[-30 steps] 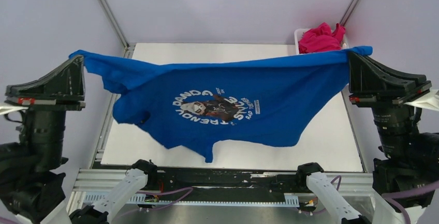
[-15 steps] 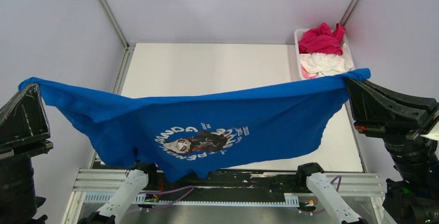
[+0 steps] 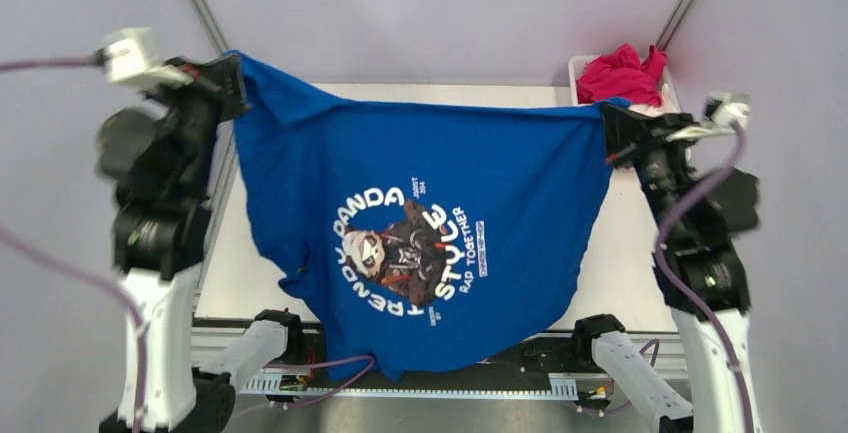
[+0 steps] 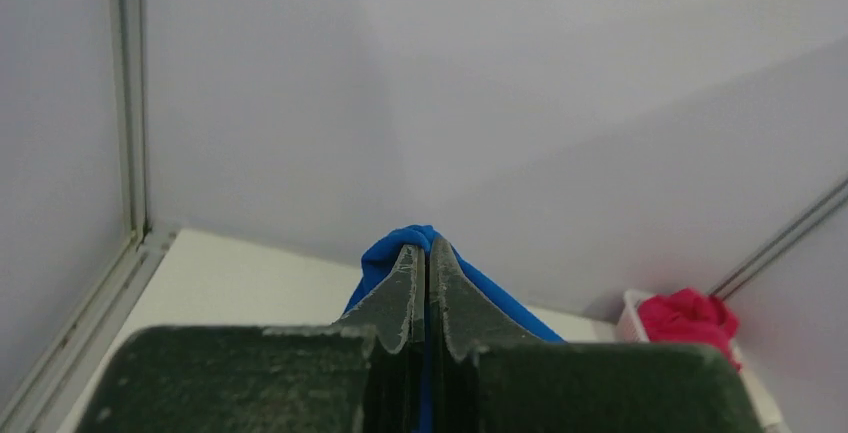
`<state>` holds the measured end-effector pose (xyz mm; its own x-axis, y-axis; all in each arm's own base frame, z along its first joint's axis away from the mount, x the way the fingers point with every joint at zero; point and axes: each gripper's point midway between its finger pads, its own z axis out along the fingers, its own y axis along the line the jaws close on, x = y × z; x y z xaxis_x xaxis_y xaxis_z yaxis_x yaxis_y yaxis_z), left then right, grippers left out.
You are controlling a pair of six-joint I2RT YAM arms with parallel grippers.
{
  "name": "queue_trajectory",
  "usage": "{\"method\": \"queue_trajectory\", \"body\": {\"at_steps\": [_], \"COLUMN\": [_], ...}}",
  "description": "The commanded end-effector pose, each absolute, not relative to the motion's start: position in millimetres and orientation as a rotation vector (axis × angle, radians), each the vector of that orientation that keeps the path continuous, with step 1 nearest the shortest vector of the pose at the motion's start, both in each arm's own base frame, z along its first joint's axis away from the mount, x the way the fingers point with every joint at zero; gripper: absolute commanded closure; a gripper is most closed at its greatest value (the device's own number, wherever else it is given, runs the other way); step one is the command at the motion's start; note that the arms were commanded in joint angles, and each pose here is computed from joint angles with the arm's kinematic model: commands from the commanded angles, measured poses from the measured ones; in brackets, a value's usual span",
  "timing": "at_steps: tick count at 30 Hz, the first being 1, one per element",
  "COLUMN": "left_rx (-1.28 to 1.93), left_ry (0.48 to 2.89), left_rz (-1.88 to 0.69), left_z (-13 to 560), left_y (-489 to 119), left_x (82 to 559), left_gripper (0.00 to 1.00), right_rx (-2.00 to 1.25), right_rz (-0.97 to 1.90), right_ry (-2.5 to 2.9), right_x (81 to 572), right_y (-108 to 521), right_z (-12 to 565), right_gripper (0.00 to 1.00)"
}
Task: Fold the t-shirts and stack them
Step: Flatten out the tshirt
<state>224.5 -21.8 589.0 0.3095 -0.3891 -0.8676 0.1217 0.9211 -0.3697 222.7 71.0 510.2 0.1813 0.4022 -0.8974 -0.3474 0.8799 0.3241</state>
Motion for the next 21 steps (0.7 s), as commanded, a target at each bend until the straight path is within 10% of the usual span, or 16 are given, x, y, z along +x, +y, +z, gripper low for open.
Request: {"method": "queue_trajectory", "body": {"at_steps": [1,14,21], "left_rx": [-0.325,-0.245,-0.213], "left_ry": [1.412,1.978,2.009], "left_rz": [-0.245,-0.138,-0.198], "left_z": [503.0,216.9,175.4], "left_y": [-25.5,-60.1,-79.4], "left_x": [341.2,573.3,642.9], "left_gripper": [1.0,1.0,1.0], "right_rx": [0.33,0.435,0.415], "right_rz": [0.324,0.231,0.187], "right_ry": [1.434,1.851,1.897], "right_x": [310.5,496.7,551.7], "right_y": [36.1,36.7,35.4], "right_z": [433.2,194.3,159.0], "right_gripper": [1.0,1.0,1.0]}}
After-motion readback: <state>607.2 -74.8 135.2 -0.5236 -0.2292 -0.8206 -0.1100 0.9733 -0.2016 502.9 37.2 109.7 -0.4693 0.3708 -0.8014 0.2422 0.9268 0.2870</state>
